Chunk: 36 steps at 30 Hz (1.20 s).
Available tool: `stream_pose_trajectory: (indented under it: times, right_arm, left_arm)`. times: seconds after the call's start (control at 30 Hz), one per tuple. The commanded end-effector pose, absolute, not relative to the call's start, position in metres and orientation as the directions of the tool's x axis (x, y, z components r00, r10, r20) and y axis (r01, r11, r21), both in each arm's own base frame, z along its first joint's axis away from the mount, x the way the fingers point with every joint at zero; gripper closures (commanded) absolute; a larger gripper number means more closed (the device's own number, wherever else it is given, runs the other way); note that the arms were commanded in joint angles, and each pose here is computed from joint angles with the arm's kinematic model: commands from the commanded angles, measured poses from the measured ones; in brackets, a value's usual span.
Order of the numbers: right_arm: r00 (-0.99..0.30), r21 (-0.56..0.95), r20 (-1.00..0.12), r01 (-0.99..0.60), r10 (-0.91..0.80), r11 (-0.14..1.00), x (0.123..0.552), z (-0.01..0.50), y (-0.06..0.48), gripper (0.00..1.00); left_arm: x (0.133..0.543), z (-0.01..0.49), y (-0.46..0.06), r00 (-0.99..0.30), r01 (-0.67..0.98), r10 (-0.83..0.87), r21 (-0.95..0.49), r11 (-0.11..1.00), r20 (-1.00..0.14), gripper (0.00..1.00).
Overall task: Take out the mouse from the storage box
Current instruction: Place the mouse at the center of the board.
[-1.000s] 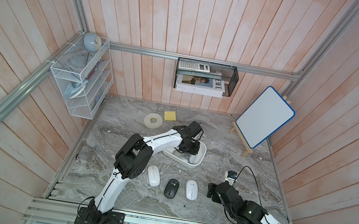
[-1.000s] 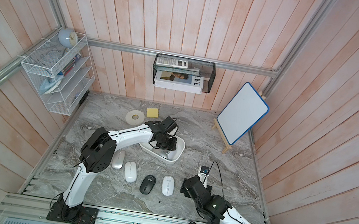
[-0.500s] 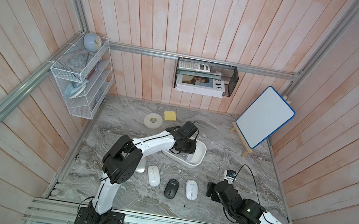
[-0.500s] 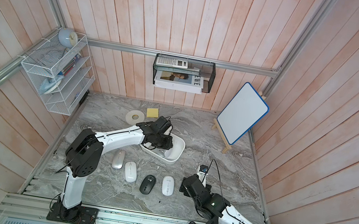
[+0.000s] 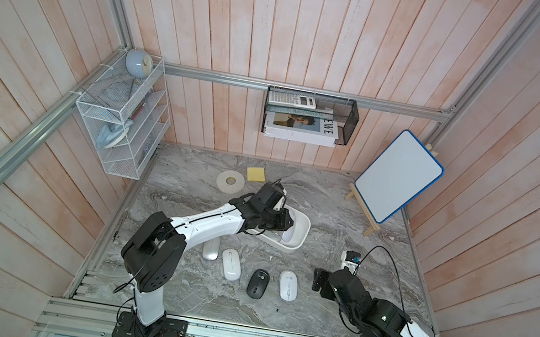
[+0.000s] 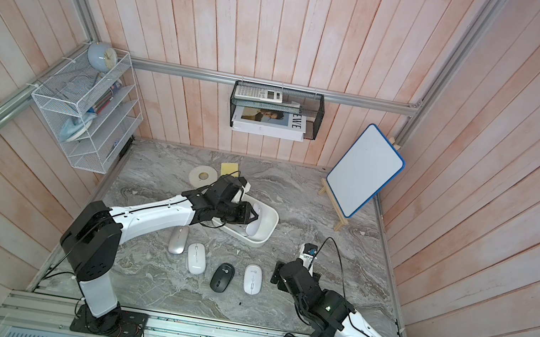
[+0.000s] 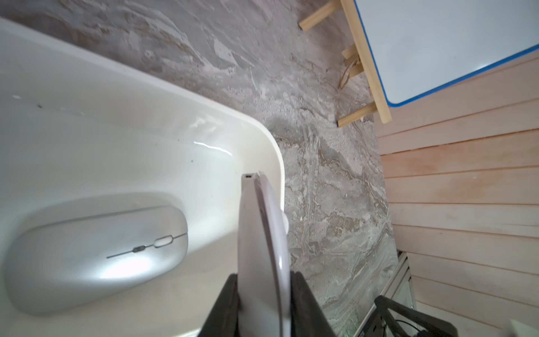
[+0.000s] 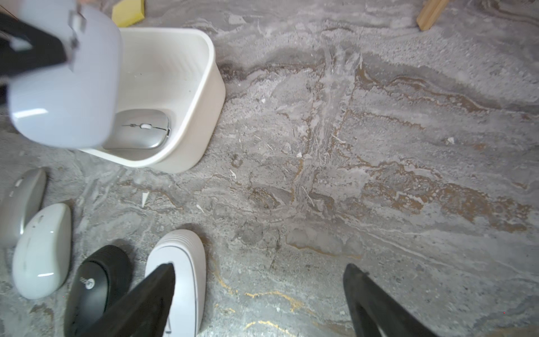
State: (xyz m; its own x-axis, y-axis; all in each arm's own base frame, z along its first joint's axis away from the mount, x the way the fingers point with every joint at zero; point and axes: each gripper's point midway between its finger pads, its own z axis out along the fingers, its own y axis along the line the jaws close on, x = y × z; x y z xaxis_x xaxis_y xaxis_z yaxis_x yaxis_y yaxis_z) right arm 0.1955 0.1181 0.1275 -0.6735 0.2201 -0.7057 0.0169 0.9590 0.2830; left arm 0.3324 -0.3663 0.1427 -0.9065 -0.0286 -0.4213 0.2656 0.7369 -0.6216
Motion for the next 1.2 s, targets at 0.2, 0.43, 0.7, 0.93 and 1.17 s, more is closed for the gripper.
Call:
stream_pose_trajectory:
  times: [0.2,0.43,0.7,0.93,1.17]
  right_arm:
    - [-0.591,0.24,-0.77,0.08,0.24,0.967,0.188,0.173,0.076,0.06]
    - [-0.548,0.25,-0.793,0.106,0.266,0.962,0.182,0.193,0.059,0.06]
    - [-0.525,0.29,-0.793,0.123,0.31,0.949,0.176,0.199,0.048,0.06]
    - [-0.521,0.301,-0.79,0.129,0.323,0.945,0.173,0.194,0.044,0.06]
    - [-0.519,0.301,-0.792,0.128,0.323,0.945,0.173,0.192,0.044,0.06]
  left_arm:
    - [0.289,0.156,-0.42,-0.907,0.332,-0.004,-0.72,0.61,-0.421,0.88]
    - [0.262,0.138,-0.46,-0.917,0.351,0.052,-0.734,0.581,-0.396,0.88]
    - [0.245,0.106,-0.498,-0.92,0.365,0.117,-0.714,0.598,-0.373,0.89]
    - [0.246,0.073,-0.503,-0.922,0.361,0.158,-0.639,0.679,-0.353,0.89]
    - [0.248,0.052,-0.502,-0.929,0.343,0.164,-0.61,0.714,-0.331,0.86]
